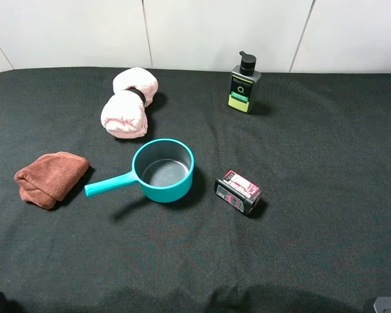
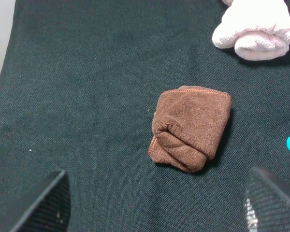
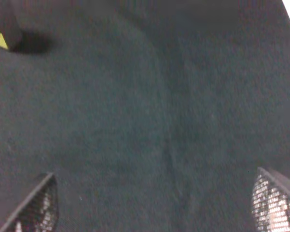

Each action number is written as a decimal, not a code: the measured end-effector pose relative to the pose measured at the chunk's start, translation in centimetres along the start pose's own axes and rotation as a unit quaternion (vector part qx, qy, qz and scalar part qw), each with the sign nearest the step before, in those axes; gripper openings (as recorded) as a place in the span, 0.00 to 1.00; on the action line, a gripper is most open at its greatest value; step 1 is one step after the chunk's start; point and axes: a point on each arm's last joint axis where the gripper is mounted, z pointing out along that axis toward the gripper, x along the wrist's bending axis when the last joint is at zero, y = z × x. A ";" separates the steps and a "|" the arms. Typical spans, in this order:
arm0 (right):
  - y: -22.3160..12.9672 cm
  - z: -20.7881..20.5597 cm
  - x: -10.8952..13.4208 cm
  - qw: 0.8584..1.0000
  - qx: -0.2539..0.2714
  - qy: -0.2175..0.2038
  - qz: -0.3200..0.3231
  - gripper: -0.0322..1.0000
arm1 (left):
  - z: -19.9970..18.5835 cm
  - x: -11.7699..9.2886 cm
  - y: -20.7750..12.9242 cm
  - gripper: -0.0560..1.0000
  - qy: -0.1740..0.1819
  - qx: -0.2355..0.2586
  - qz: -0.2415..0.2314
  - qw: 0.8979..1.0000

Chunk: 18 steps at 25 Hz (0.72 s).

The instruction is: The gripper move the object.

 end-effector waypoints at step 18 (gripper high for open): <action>-1.4 -1.9 0.1 0.997 -0.077 0.009 -0.016 0.62 | 0.0 0.0 0.0 0.78 0.000 0.000 0.000 1.000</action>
